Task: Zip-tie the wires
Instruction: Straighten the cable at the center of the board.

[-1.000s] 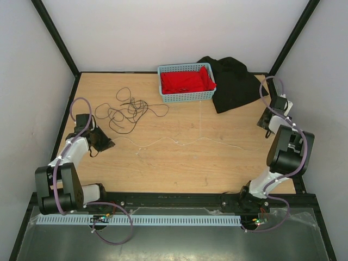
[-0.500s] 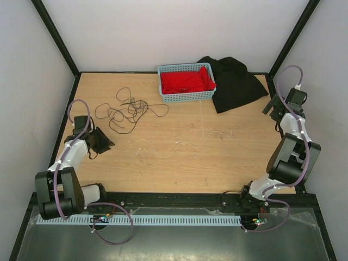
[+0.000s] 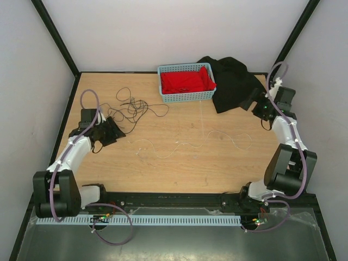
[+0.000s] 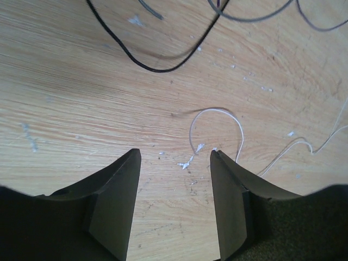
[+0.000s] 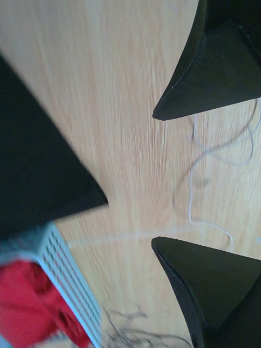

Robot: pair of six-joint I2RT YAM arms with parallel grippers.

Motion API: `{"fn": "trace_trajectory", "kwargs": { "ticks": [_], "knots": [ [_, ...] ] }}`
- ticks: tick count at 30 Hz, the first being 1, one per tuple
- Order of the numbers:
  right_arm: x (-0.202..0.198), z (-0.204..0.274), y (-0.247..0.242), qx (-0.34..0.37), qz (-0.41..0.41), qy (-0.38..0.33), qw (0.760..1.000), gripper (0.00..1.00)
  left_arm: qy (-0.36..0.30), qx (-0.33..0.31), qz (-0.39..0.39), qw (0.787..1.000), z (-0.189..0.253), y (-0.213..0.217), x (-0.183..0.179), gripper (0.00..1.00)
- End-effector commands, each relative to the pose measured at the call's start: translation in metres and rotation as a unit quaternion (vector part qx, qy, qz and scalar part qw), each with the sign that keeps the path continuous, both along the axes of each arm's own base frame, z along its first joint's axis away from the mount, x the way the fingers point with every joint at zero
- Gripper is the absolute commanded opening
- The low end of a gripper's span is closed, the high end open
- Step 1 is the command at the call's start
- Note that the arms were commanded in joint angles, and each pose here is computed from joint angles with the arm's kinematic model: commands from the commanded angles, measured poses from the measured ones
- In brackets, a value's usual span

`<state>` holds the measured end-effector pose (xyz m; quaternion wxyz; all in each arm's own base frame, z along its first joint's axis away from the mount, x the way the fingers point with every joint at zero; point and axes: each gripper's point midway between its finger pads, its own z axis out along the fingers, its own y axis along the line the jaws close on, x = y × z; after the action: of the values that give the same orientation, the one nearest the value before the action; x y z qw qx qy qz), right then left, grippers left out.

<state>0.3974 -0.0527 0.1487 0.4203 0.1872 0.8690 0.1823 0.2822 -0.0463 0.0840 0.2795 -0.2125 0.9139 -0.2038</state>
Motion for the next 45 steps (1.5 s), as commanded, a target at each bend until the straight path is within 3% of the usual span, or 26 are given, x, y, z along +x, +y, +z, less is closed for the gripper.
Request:
{"fn": "trace_trajectory", "kwargs": {
  "ticks": [1,8,16,22,29,39,45],
  "knots": [
    [-0.001,0.033,0.056,0.040,0.084,-0.057,0.994,1.00,-0.003,-0.002,-0.027,1.000,-0.005,-0.016,0.012,0.56],
    [-0.008,0.043,0.071,0.043,0.099,-0.075,0.991,1.00,0.025,0.014,-0.062,0.998,-0.024,-0.045,0.024,0.52],
    [-0.009,0.048,0.070,0.042,0.095,-0.080,0.991,0.99,0.053,0.028,-0.064,0.996,-0.041,-0.051,0.013,0.29],
    [-0.008,0.045,0.070,0.043,0.094,-0.077,0.992,1.00,0.059,0.050,-0.057,0.995,-0.045,-0.043,0.006,0.01],
    [-0.010,0.041,0.071,0.042,0.093,-0.072,0.992,1.00,0.044,0.086,-0.042,0.994,-0.025,-0.023,0.003,0.00],
    [-0.010,0.032,0.070,0.036,0.092,-0.064,0.993,1.00,0.035,0.055,0.034,0.997,-0.020,0.021,-0.021,0.00],
    [-0.010,0.032,0.070,0.035,0.093,-0.064,0.993,0.99,0.045,0.036,0.032,0.998,-0.024,0.018,-0.023,0.00]
  ]
}}
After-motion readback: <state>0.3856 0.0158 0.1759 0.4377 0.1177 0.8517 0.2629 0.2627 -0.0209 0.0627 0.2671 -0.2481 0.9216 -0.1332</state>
